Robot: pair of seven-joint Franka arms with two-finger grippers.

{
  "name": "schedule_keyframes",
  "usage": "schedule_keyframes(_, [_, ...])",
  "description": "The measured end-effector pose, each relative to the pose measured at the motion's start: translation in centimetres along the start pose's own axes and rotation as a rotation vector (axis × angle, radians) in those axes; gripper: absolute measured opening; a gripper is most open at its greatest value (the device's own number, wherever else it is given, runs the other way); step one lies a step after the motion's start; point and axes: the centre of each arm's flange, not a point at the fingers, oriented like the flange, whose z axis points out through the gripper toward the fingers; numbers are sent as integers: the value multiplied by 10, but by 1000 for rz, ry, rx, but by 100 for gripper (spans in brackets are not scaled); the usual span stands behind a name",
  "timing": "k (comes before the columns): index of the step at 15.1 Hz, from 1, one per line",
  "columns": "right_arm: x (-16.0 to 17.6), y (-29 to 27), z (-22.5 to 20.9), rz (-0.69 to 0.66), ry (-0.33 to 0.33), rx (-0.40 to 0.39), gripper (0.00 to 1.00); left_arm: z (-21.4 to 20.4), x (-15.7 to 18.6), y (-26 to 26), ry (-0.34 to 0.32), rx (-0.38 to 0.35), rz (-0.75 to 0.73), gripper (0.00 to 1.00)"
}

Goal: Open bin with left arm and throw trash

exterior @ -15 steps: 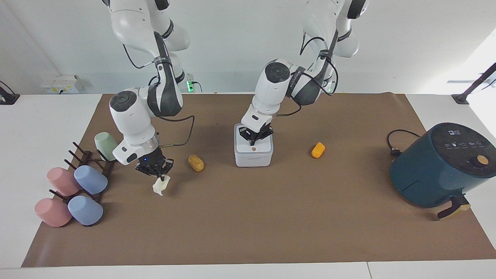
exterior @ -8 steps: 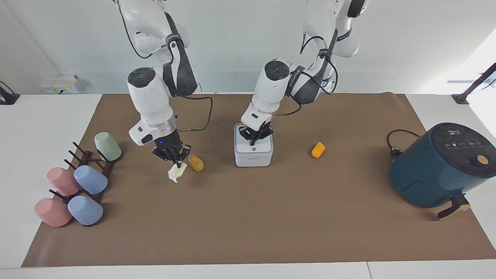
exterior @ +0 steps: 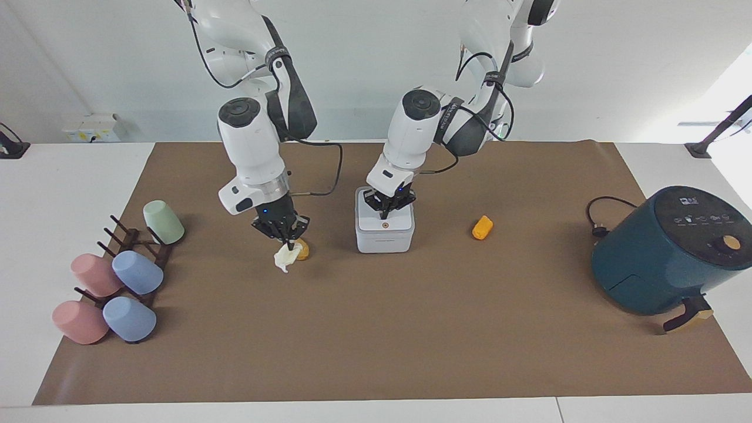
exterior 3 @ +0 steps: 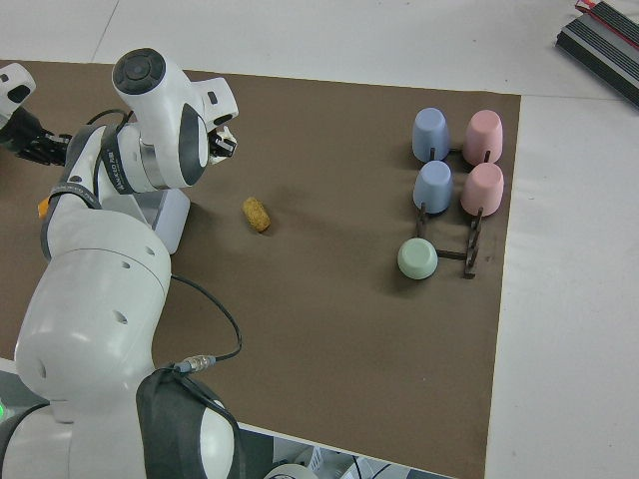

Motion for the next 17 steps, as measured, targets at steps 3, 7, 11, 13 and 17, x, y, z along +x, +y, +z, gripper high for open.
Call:
schedule_keyframes(3, [-31,-52,1,96,8,63,2,-45,7,-70,-27,20,107,1])
schedule_keyframes(7, [-79,-103,7,186,-21,97,2,-30,29,-158,-62,24,335,17])
schedule_keyframes(11, [-97,-110,20,215,-79,104,2,12,44,-207,-48,63,501,58])
schedule_keyframes(13, [-106,-109,27,225,-111,76,2,43,49,-207,-58,70,558,77])
schedule_keyframes(17, [-112,-107,29,240,-144,42,17,119,59,-209,-97,86,691,100])
